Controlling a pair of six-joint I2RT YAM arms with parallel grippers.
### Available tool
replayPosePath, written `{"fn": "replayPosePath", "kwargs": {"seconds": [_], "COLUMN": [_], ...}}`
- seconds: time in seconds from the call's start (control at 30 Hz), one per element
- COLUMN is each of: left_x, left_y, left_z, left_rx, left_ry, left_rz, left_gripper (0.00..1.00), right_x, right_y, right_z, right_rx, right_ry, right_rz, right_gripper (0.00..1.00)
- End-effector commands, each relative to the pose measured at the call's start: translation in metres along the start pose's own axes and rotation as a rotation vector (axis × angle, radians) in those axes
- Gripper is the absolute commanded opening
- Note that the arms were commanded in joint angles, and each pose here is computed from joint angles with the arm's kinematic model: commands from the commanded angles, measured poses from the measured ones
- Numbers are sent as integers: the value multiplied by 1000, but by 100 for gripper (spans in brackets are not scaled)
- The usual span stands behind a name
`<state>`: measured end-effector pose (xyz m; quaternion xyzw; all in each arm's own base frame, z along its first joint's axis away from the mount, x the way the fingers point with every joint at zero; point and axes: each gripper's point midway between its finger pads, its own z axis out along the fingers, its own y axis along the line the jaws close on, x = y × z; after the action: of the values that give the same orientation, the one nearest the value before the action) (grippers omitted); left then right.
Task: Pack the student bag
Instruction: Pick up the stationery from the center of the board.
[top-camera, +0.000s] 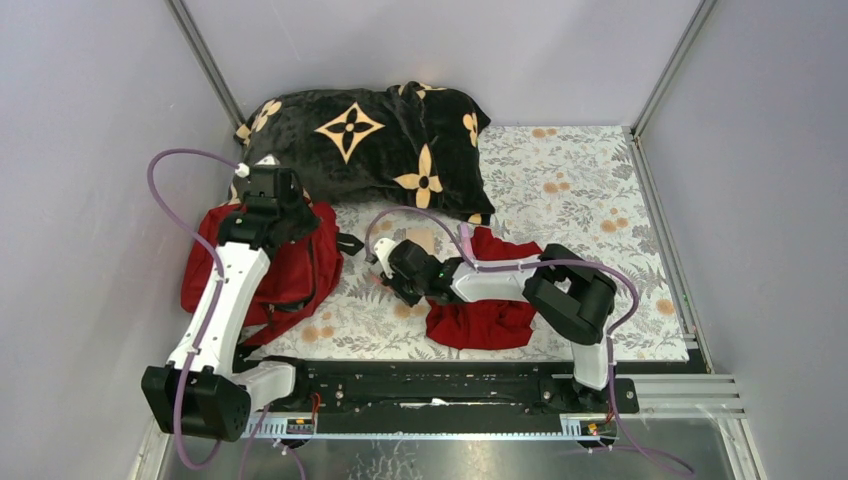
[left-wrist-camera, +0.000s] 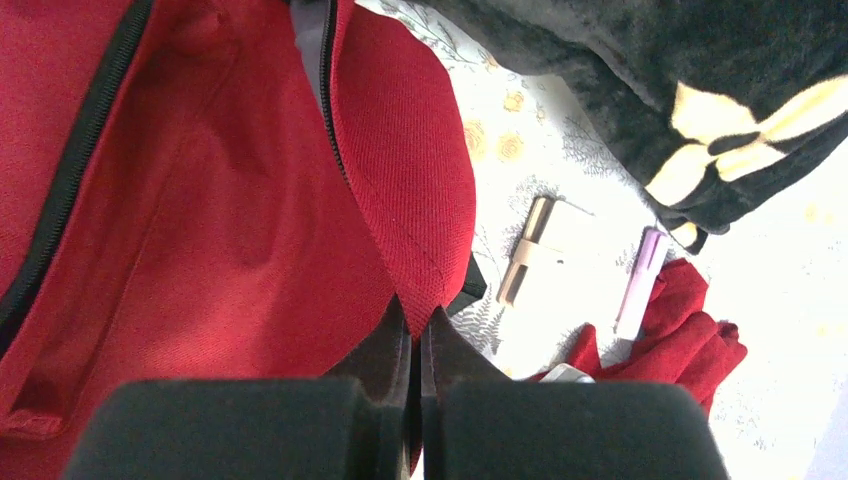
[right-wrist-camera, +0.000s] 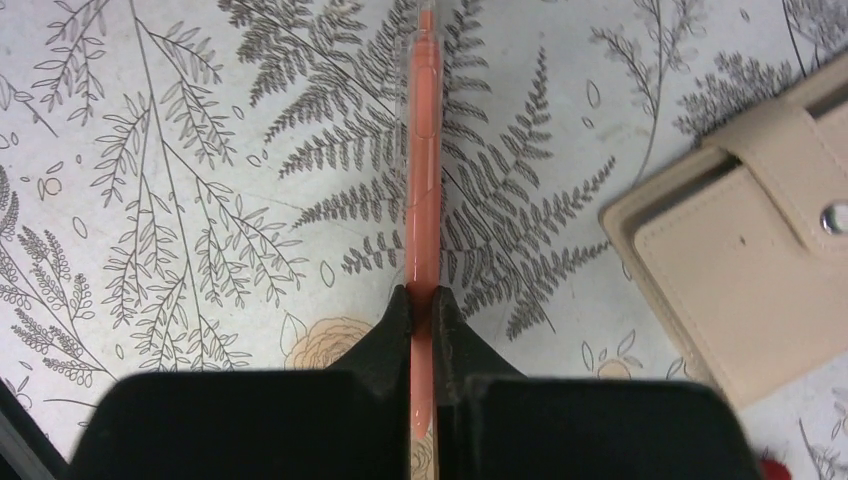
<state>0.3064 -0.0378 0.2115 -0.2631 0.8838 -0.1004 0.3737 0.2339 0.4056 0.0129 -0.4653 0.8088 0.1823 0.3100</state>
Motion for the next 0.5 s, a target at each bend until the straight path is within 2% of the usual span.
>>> {"fn": "replayPosePath", "kwargs": {"seconds": [0.0, 0.13, 0.3, 0.47], "left_x": [-8, 20, 49, 58], "left_y": [-44, -67, -90, -103], "left_z": [4, 10, 12, 12], "left_rx": [169, 216, 258, 280], "left_ry": [-36, 25, 69, 85], "left_rz": [10, 40, 47, 69], "left_gripper": [0, 0, 0, 0], "right_x": [54, 68, 51, -2], "right_y": [-15, -28, -32, -29], "right_z": [-15, -34, -65, -100], "right_rx": [130, 219, 249, 169], "right_ry": [152, 153, 30, -226], "right_rz": [84, 128, 260, 438], "right_gripper": [0, 0, 0, 0]}}
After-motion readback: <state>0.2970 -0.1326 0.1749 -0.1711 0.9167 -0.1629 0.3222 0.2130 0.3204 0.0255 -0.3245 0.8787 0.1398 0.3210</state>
